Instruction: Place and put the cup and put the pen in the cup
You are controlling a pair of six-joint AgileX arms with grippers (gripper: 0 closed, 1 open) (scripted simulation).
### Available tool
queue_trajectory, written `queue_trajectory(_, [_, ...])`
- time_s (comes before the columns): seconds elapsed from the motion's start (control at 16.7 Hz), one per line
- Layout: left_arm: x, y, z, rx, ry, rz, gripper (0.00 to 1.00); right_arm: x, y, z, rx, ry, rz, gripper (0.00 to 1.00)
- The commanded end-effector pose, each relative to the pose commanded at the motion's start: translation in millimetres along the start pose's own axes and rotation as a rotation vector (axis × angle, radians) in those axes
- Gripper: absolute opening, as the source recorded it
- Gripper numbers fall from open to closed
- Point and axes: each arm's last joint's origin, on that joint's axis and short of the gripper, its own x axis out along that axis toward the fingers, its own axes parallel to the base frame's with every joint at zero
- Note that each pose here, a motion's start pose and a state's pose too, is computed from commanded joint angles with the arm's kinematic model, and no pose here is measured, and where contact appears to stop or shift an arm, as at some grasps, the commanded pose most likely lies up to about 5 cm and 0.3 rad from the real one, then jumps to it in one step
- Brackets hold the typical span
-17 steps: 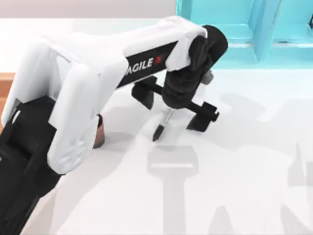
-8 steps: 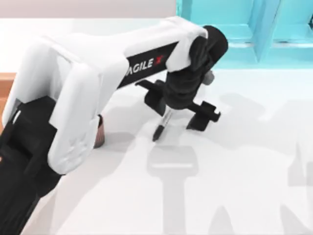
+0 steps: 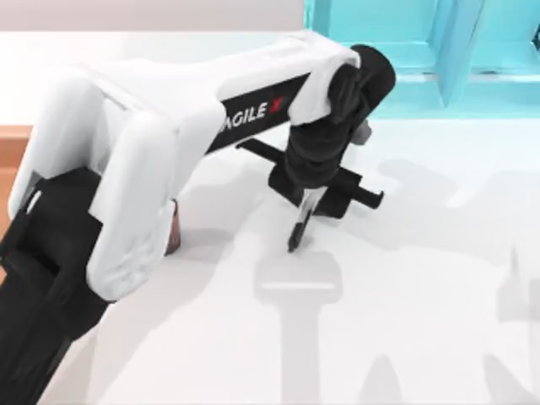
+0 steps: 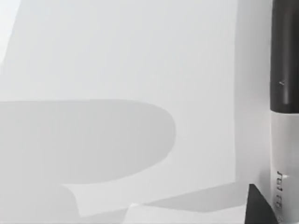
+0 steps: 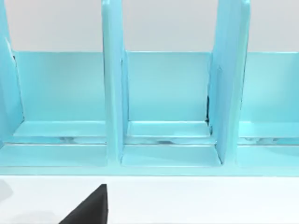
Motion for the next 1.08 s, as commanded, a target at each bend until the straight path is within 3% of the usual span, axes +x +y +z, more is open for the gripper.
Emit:
queue_trajectory(0.18, [0,0,0,0.0,0.0,0.0,0.0,0,0,0,0.0,0.0,0.0,1.0])
queue_trajectory(0.24, [-33,-5,1,-0.017,-0.05,-0.065,0.0,0,0,0,0.0,0.0,0.0,1.0])
queue_trajectory(0.42, [-45,-8,-5,-0.017,-0.048,-0.063,0.0,0,0,0,0.0,0.0,0.0,1.0])
queue_trajectory(0.9, [-137,-25,-66,-0.021,-0.055,-0.067,0.0,0,0,0,0.0,0.0,0.0,1.0])
queue_trajectory(1.08, [-148,-27,-79,-0.017,-0.05,-0.065,0.0,0,0,0,0.0,0.0,0.0,1.0])
